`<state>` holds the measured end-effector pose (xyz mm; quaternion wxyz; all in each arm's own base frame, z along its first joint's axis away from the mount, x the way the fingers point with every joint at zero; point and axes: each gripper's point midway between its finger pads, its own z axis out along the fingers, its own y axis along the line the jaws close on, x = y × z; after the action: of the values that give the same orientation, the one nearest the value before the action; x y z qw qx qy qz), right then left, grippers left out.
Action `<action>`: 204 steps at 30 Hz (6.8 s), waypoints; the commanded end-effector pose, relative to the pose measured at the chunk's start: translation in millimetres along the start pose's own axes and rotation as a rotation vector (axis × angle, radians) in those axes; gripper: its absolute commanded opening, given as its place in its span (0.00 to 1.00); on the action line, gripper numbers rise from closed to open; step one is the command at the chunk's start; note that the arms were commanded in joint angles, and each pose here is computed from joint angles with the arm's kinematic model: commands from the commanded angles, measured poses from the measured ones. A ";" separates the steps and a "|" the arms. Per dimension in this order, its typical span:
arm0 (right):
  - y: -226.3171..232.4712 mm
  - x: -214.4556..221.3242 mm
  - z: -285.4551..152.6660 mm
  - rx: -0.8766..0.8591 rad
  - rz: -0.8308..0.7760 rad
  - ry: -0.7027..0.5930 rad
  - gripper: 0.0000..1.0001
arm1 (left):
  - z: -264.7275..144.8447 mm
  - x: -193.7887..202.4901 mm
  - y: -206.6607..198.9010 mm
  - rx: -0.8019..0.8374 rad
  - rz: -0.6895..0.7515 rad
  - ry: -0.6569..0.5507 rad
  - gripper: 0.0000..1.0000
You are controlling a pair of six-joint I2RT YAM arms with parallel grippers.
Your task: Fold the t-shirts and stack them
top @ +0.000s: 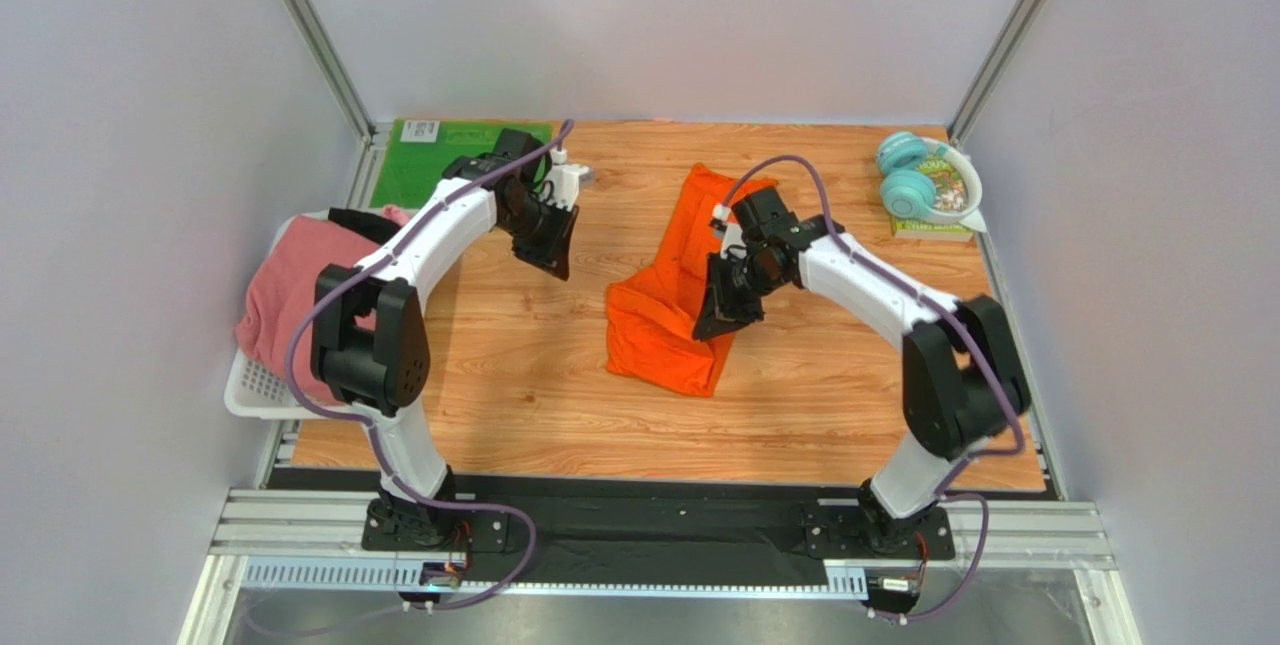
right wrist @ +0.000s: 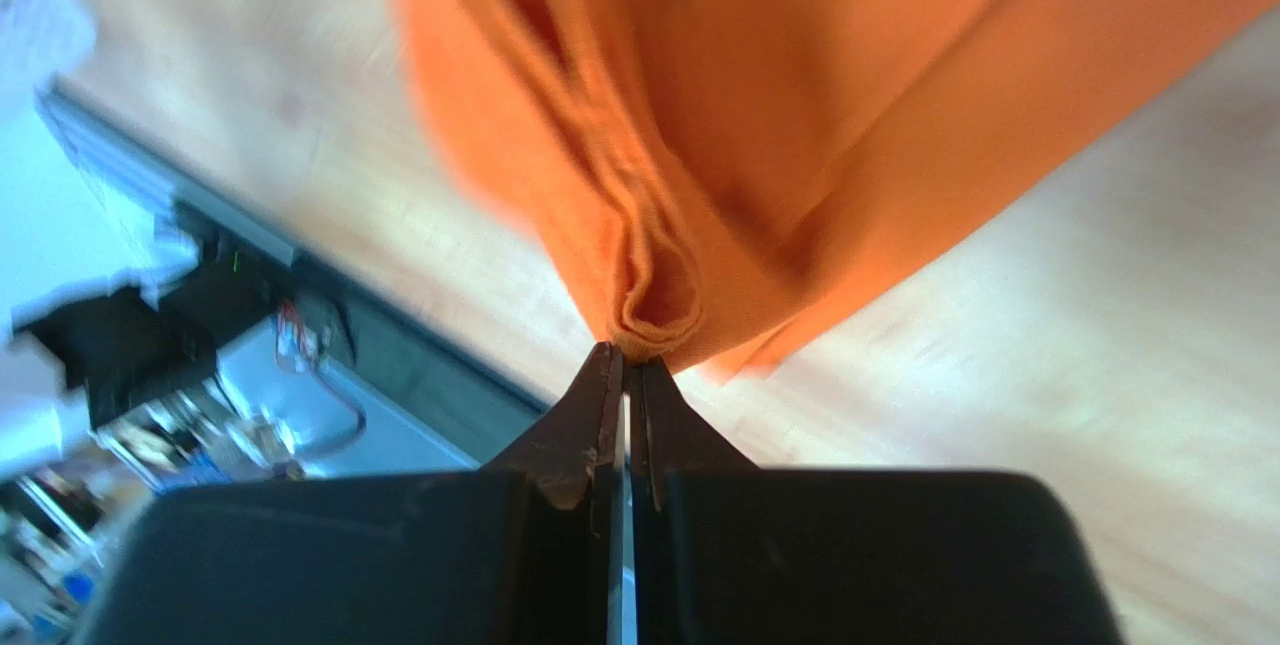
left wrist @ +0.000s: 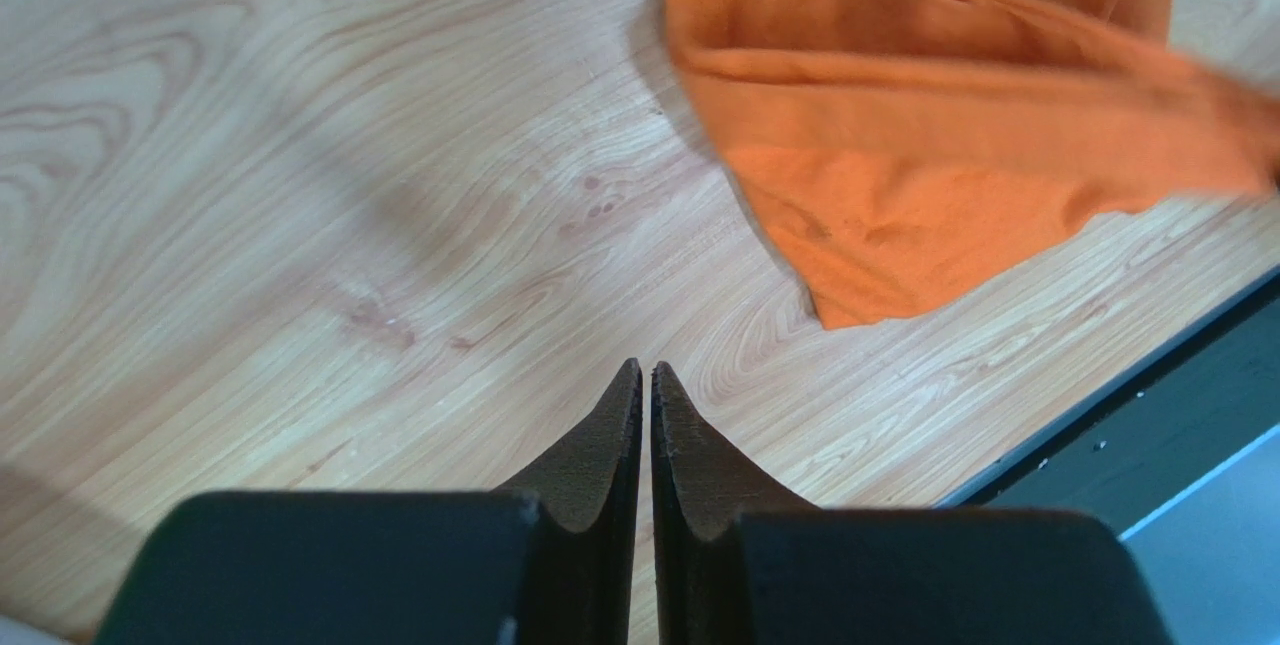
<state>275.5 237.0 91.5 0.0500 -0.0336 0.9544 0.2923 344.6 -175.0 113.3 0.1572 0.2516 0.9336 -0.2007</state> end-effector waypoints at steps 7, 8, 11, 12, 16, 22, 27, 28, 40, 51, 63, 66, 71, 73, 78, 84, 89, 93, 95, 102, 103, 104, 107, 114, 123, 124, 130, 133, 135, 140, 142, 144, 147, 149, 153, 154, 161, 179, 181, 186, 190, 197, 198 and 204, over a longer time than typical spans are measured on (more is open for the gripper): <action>54.2 186.8 -23.4 -0.130 -0.247 0.220 0.08 | -52.9 -24.7 -11.3 -0.030 0.004 -0.138 0.10; 50.8 202.1 -21.9 -0.128 -0.254 0.249 0.10 | -55.6 -24.7 -12.2 -0.032 0.006 -0.144 0.10; 39.2 247.1 -20.8 -0.133 -0.274 0.333 0.25 | -61.1 -25.8 -14.5 -0.032 0.012 -0.154 0.11; 38.8 254.8 -20.5 -0.149 -0.284 0.345 0.37 | -62.9 -26.0 -15.7 -0.029 0.012 -0.153 0.11; 16.0 269.7 -15.0 -0.065 -0.283 0.390 0.57 | -66.1 -26.1 -20.3 -0.013 0.015 -0.152 0.11; -10.4 159.7 -41.9 0.315 -0.223 0.016 0.61 | -50.0 -9.1 -37.5 0.018 0.055 -0.091 0.11; -8.5 44.6 -65.3 0.312 -0.090 -0.322 0.51 | -36.0 6.1 -71.7 0.065 0.113 -0.042 0.11; -13.9 32.6 -57.5 0.323 -0.085 -0.316 0.51 | -37.9 6.1 -77.1 0.086 0.114 -0.046 0.11; -11.9 -12.1 27.4 0.162 -0.070 -0.122 0.42 | -49.9 6.0 -74.5 0.048 0.135 -0.073 0.11; -13.6 -9.8 46.1 0.129 -0.056 -0.079 0.37 | -50.5 3.0 -73.7 0.045 0.139 -0.079 0.11; -17.5 -5.5 46.4 0.140 -0.061 -0.067 0.33 | -54.7 1.9 -73.4 0.035 0.147 -0.091 0.11; -19.1 -3.1 43.6 0.151 -0.065 -0.059 0.34 | -56.6 1.1 -73.7 0.033 0.150 -0.098 0.11; -23.3 2.8 34.3 0.172 -0.078 -0.066 0.34 | -57.7 3.2 -74.1 0.033 0.151 -0.096 0.11; -24.8 3.7 32.9 0.174 -0.077 -0.068 0.34 | -56.6 3.9 -73.7 0.033 0.150 -0.093 0.11; -27.8 4.9 32.8 0.183 -0.078 -0.066 0.34 | -57.3 3.4 -74.9 0.038 0.146 -0.095 0.11; -36.6 4.3 35.8 0.190 -0.065 -0.058 0.34 | -57.0 5.5 -76.2 0.046 0.143 -0.091 0.11; -44.5 4.4 40.6 0.195 -0.046 -0.047 0.36 | -57.3 5.8 -76.5 0.047 0.144 -0.088 0.11; -43.9 4.9 44.9 0.183 -0.039 -0.036 0.35 | -58.1 5.9 -77.1 0.049 0.144 -0.088 0.11; -41.4 3.4 46.1 0.172 -0.038 -0.035 0.34 | -58.3 5.1 -77.4 0.050 0.144 -0.090 0.11; -32.0 0.8 49.9 0.125 -0.028 -0.025 0.28 | -61.1 4.9 -78.6 0.051 0.148 -0.096 0.11; -31.2 0.1 49.8 0.123 -0.027 -0.027 0.27 | -60.3 5.4 -78.3 0.052 0.147 -0.093 0.11; -30.2 -1.0 49.7 0.117 -0.026 -0.028 0.27 | -60.6 5.0 -78.7 0.053 0.148 -0.094 0.11; -28.1 -0.9 49.9 0.110 -0.026 -0.025 0.24 | -60.1 4.7 -79.1 0.056 0.146 -0.094 0.11; -16.1 4.2 42.1 0.074 -0.046 -0.028 0.01 | -57.8 6.3 -78.1 0.057 0.147 -0.083 0.11; 59.8 82.7 25.8 -0.026 -0.245 0.064 0.00 | -60.8 2.1 -66.7 -0.007 0.158 -0.094 0.11; 73.8 100.9 23.6 -0.044 -0.294 0.081 0.00 | -60.4 2.2 -66.6 -0.007 0.158 -0.092 0.11; 101.5 182.5 20.3 -0.082 -0.434 0.221 0.00 | -59.5 2.3 -66.4 -0.007 0.153 -0.087 0.11; 106.8 206.4 17.6 -0.076 -0.500 0.265 0.00 | -63.2 -0.9 -67.8 -0.007 0.153 -0.095 0.11; 102.8 210.7 17.2 -0.062 -0.506 0.280 0.00 | -65.6 -3.0 -68.2 -0.011 0.151 -0.101 0.11; 115.2 234.8 21.3 -0.115 -0.581 0.394 0.01 | -68.2 -3.9 -68.3 -0.015 0.152 -0.106 0.11; 123.8 247.1 23.5 -0.129 -0.642 0.434 0.10 | -68.2 -3.9 -68.2 -0.016 0.153 -0.106 0.11; 117.8 253.0 33.7 -0.094 -0.639 0.475 0.29 | -67.6 -3.9 -67.7 -0.017 0.152 -0.104 0.11; 117.6 254.0 38.9 -0.093 -0.628 0.488 0.43 | -68.8 -5.7 -68.6 -0.014 0.157 -0.108 0.11; 124.1 250.9 39.2 -0.099 -0.628 0.480 0.48 | -69.8 -7.5 -70.0 -0.008 0.158 -0.111 0.11; 131.5 227.6 35.4 -0.027 -0.659 0.376 0.48 | -69.5 -8.2 -71.6 0.002 0.161 -0.109 0.11; 135.1 218.9 25.6 -0.020 -0.666 0.327 0.47 | -68.5 -6.9 -72.1 0.007 0.161 -0.105 0.11; 67.9 154.1 -18.5 0.242 -0.544 0.056 0.41 | -66.7 3.7 -71.2 0.009 0.170 -0.088 0.11; -8.6 -35.4 -1.4 0.125 0.058 -0.178 0.20 | -11.8 74.5 -159.2 0.228 0.355 0.128 0.13; -6.4 -51.2 16.6 0.032 0.105 -0.100 0.20 | -3.6 79.4 -175.3 0.246 0.414 0.148 0.13; 4.2 -115.6 28.6 -0.125 0.182 -0.077 0.18 | 30.2 80.4 -185.2 0.255 0.457 0.205 0.13; -15.6 -129.6 47.1 -0.123 0.273 -0.050 0.16 | 77.2 81.7 -169.7 0.211 0.452 0.268 0.13; -54.6 -156.4 67.0 -0.087 0.372 -0.024 0.13 | 117.1 94.4 -170.0 0.270 0.400 0.429 0.11; -67.9 -159.9 82.3 -0.080 0.400 0.003 0.13 | 114.9 91.3 -173.5 0.283 0.404 0.422 0.11; -62.2 -241.9 74.2 -0.211 0.399 -0.090 0.13 | 84.2 68.0 -193.6 0.345 0.457 0.367 0.11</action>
<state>487.1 246.5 27.2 0.0116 0.1381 0.9177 0.3723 202.6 -326.1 30.9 -0.0348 0.4816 0.8449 -0.2303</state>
